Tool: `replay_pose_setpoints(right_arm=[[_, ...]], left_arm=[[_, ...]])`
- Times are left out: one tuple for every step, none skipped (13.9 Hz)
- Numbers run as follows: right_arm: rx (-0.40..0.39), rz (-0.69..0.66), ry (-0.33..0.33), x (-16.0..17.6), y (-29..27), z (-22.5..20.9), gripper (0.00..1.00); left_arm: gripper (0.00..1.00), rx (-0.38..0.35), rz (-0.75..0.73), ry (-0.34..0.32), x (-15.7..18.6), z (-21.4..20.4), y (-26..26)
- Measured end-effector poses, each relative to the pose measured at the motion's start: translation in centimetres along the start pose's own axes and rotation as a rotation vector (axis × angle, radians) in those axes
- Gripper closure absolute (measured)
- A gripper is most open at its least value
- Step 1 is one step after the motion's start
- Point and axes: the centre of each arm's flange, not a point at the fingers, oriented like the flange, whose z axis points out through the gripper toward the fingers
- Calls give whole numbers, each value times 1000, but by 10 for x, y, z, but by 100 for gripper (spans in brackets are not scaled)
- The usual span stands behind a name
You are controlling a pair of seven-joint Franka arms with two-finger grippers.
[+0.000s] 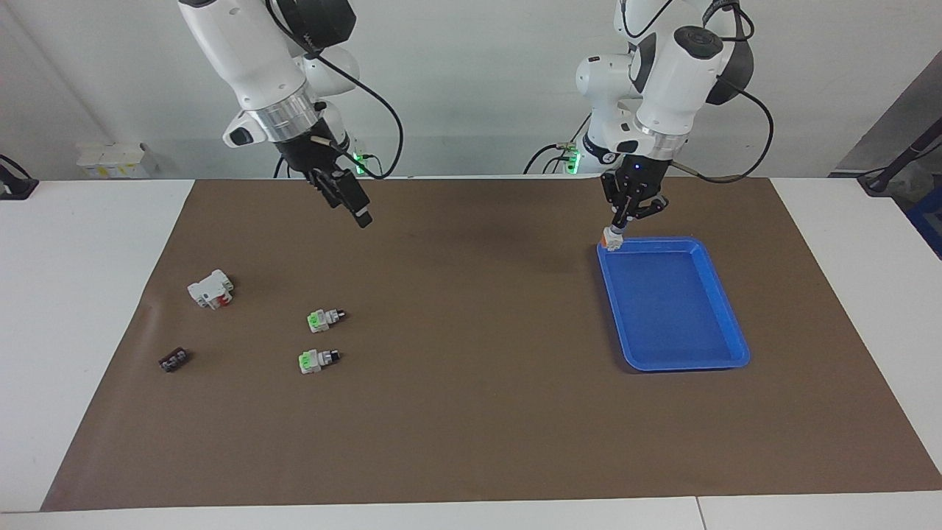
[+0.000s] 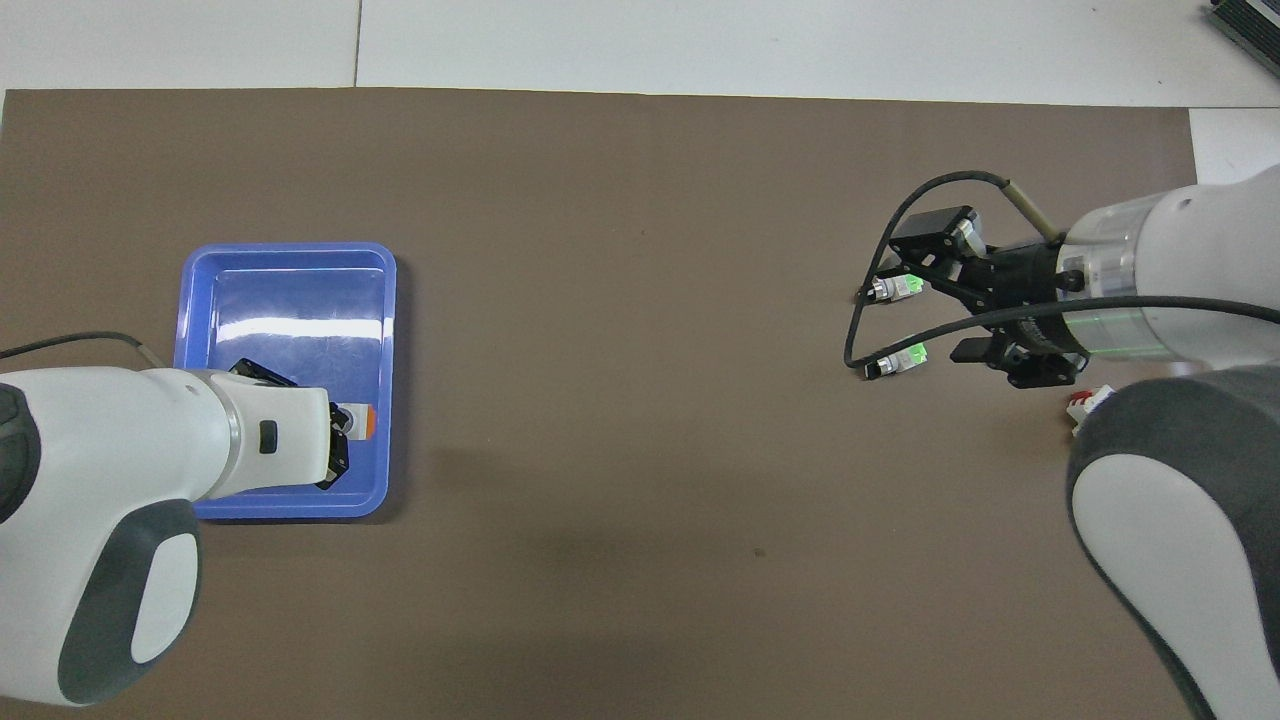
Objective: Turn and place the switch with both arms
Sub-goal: 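Carry the switch over the tray while the right gripper returns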
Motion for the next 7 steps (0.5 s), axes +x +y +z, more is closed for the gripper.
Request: replay_pose_setpoints(right_arm=[[-55,-94,36,11,12,-1,0],[-95,-173,61,20,21,-2,0],[-114,-232,73,28,30,-6,0],[-130,-283,75,38,41,-12,0],[-143,-334,64,48,54,-21,0],[-159,-383,43,56,67,-32,0],[-171,-417,23,61,78,-43,0]], left_arm=[[90,13,4,4,-8,12,-5],[90,18,3,3,-16,24,-8],[90,15,-2,-7,-25,37,-11],[90,12,-8,-16,-34,47,-12],[90,10,-11,-20,-39,56,-13],[90,9,-12,-21,-42,66,-13],[90,2,-12,-26,-43,75,-12]])
